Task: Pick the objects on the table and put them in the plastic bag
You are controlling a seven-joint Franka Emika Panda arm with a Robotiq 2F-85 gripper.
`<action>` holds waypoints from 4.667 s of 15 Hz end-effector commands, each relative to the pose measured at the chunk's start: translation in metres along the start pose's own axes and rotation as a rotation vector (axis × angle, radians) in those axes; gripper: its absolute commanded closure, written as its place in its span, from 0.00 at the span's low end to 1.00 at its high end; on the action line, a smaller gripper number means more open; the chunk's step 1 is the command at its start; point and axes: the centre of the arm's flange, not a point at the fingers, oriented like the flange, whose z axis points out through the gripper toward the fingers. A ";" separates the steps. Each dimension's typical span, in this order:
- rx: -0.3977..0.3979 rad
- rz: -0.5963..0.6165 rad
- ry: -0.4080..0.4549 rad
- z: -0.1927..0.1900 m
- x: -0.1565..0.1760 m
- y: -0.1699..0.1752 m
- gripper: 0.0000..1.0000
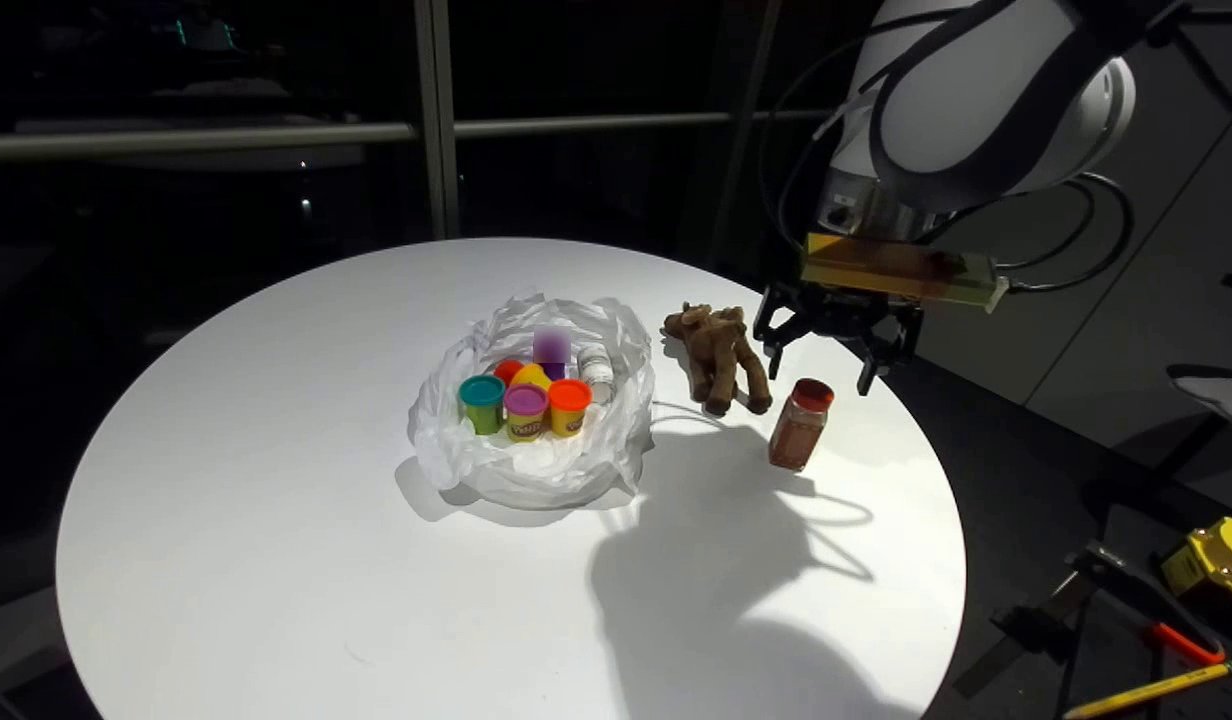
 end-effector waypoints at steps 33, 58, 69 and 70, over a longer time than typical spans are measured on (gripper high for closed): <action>0.116 -0.523 0.279 -0.077 -0.109 -0.224 0.76; 0.008 -0.545 0.301 -0.064 -0.084 -0.247 0.00; -0.099 -0.430 0.247 -0.025 0.110 -0.123 0.00; -0.112 -0.450 0.227 -0.017 0.118 -0.113 0.00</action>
